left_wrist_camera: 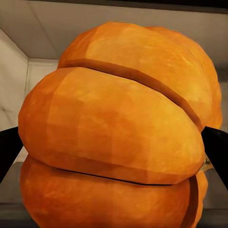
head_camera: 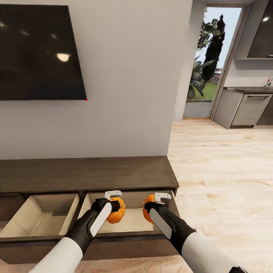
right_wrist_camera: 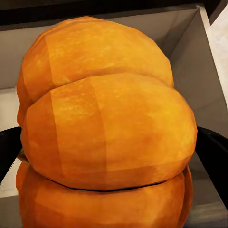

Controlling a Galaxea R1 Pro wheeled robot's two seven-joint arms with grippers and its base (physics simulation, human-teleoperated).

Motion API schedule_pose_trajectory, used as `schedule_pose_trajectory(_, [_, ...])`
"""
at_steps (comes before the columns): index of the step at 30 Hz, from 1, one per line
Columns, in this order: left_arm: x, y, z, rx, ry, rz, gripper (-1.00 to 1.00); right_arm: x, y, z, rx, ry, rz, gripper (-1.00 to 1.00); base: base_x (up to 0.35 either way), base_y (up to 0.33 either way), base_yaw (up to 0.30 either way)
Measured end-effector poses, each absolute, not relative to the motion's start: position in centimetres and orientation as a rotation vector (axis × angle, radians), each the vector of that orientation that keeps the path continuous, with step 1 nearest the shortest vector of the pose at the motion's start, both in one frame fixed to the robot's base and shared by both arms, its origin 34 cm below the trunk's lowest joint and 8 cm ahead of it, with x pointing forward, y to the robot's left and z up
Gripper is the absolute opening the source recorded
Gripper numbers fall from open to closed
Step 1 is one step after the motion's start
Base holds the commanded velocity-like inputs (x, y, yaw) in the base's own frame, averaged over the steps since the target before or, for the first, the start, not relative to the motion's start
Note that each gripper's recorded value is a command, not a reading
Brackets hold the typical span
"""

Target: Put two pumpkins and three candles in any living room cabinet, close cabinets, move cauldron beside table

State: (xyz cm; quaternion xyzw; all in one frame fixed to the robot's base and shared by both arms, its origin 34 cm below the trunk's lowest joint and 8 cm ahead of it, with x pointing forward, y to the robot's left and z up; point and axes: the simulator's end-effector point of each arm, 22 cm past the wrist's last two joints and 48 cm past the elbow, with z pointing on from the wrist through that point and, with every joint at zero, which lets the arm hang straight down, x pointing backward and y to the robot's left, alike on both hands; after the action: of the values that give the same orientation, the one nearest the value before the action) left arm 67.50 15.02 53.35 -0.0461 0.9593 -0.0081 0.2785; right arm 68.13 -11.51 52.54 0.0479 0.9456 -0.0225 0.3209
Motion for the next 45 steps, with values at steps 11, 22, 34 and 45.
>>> schedule_pose_trajectory(11, [67.4, 15.0, 52.5, -0.125, 2.573, -0.022, -1.0, 68.7, -12.0, 52.3, 0.095, 2.44, -0.1, -1.0, 0.0, 0.0, 0.064])
schedule_pose_trajectory(22, [67.4, 15.0, 52.5, -0.125, 2.573, -0.022, -1.0, 68.7, -12.0, 52.3, 0.094, 2.44, -0.1, -1.0, 0.024, 0.012, 0.018])
schedule_pose_trajectory(34, [67.3, 15.0, 52.3, -0.117, 2.574, -0.018, -1.0, 68.6, -12.0, 52.1, 0.094, 2.441, -0.101, -1.0, 0.03, 0.001, 0.0])
schedule_pose_trajectory(45, [66.8, 15.0, 50.0, -0.118, 2.572, -0.019, -1.0, 68.2, -12.0, 49.8, 0.094, 2.44, -0.101, -1.0, 0.0, 0.0, 0.0])
